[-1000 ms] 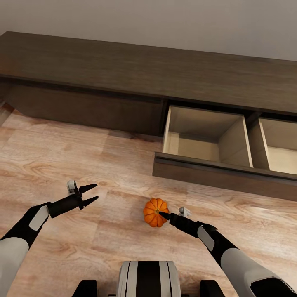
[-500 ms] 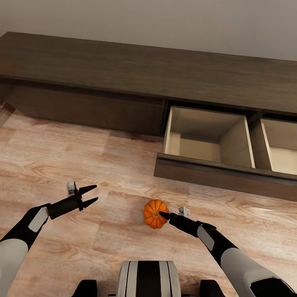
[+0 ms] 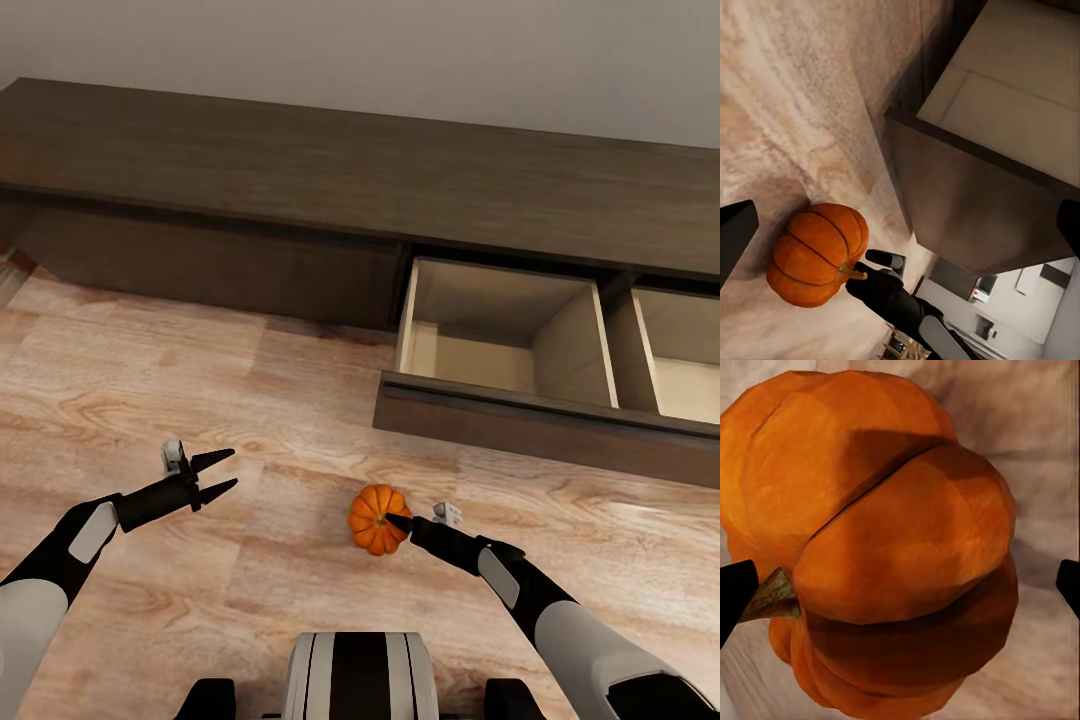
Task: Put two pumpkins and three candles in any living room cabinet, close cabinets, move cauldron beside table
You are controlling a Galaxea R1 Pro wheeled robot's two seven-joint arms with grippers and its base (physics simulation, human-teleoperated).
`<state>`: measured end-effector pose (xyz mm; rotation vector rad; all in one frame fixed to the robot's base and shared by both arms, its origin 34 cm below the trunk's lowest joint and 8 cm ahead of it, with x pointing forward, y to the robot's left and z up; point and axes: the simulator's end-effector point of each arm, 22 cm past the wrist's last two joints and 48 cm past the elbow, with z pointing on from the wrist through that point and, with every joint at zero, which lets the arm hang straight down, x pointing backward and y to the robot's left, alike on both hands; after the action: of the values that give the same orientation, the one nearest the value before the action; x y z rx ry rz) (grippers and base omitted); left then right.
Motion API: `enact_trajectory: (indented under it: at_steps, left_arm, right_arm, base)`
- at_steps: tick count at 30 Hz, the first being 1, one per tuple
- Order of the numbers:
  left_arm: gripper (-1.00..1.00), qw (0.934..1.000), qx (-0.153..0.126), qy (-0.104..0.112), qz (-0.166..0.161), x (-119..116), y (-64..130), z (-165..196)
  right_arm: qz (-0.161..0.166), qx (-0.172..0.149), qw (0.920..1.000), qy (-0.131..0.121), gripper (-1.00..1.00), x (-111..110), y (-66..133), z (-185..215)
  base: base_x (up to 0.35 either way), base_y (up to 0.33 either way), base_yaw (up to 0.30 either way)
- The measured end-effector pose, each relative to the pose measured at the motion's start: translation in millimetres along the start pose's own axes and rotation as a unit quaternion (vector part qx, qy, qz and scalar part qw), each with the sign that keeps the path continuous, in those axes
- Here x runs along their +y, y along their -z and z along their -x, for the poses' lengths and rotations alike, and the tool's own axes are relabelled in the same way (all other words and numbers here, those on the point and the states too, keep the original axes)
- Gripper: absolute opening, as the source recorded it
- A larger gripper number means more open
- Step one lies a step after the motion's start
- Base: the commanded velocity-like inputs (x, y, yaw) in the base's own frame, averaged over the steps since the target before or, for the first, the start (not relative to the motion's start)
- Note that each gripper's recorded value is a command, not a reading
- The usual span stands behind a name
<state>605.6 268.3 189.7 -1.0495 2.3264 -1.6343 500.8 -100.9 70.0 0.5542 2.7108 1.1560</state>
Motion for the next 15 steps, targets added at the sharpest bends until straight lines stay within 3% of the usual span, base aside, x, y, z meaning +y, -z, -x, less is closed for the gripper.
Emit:
enact_trajectory:
  at_steps: [7, 11, 14, 15]
  left_arm:
    - [1.00, 1.0000, 0.000, -0.001, -0.001, -1, 0.4, 0]
    - [1.00, 1.0000, 0.000, 0.000, 0.000, -1, 0.4, 0]
    - [1.00, 1.0000, 0.000, 0.000, -0.001, -1, 0.4, 0]
    - [1.00, 1.0000, 0.000, 0.000, 0.000, -1, 0.4, 0]
  right_arm:
    - [-0.006, -0.008, 0.9999, -0.010, 1.00, -2, 1.1, 6]
    - [0.006, 0.003, 1.0000, 0.004, 1.00, 4, 0.7, 1]
    - [0.004, 0.005, 0.9996, 0.028, 1.00, 8, -1.1, 5]
    - [0.002, 0.007, 0.9992, 0.038, -1.00, 9, -2.0, 7]
  base:
    - [0.000, 0.000, 0.256]
    - [0.000, 0.000, 0.291]
    - [0.000, 0.000, 0.283]
    - [0.000, 0.000, 0.185]
